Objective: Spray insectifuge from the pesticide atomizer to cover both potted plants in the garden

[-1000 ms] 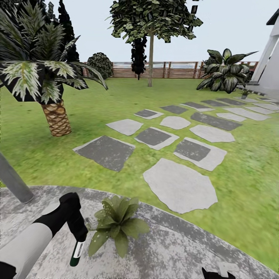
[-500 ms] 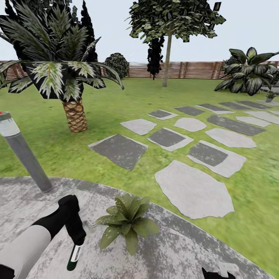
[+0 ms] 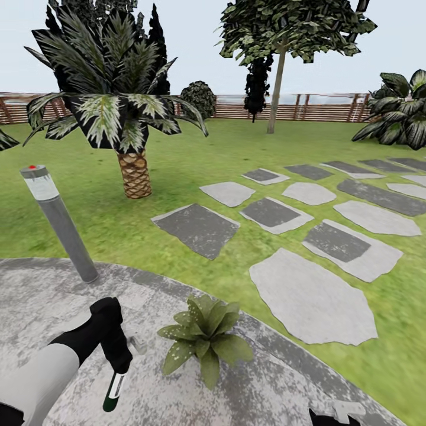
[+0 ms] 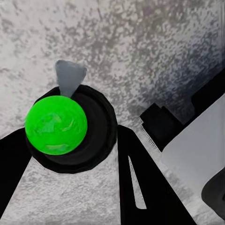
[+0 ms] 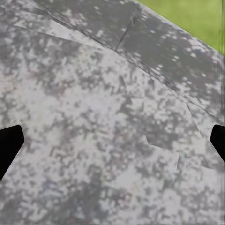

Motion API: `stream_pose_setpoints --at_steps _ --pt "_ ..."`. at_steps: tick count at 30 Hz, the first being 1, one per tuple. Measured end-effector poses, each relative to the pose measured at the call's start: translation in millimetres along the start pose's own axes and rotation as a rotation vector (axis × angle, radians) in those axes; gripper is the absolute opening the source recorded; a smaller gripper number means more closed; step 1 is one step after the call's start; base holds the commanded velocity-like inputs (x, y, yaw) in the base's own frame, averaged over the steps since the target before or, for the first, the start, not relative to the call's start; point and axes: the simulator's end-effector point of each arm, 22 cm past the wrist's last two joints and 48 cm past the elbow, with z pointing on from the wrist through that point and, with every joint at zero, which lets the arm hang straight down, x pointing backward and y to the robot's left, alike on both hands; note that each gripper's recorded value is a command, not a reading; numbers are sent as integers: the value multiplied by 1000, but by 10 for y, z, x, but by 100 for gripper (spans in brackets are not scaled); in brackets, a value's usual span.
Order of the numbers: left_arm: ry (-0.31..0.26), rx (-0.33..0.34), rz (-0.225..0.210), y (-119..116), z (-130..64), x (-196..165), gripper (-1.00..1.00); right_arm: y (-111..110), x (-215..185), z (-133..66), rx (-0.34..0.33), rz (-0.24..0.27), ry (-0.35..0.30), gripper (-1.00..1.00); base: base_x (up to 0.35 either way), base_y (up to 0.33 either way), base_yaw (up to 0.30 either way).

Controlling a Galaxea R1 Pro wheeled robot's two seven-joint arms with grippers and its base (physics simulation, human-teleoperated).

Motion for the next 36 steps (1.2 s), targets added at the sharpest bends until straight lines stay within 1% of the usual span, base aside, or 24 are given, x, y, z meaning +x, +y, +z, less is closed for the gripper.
stream_pose_setpoints --at_steps 9,14,19,28,31,36 --pt "-4 -3 0 5 -15 -16 -100 -12 11 -3 2 -1 2 100 -4 -268 1" --pt "-5 -4 -4 16 -19 -13 -100 0 2 1 -1 1 0 100 -135 -246 17" --pt "-2 -5 -15 50 -20 30 -100 1 -1 2 0 2 0 100 -243 -199 226" --pt "0 -2 -17 33 -8 25 -100 2 -1 3 0 2 0 100 -256 -150 276" --pt "2 -4 -11 21 -7 13 -100 3 -2 1 0 2 0 100 -52 -22 244" --pt "-7 -3 -15 21 -25 -9 -100 1 -1 1 0 2 0 100 -10 -4 61"
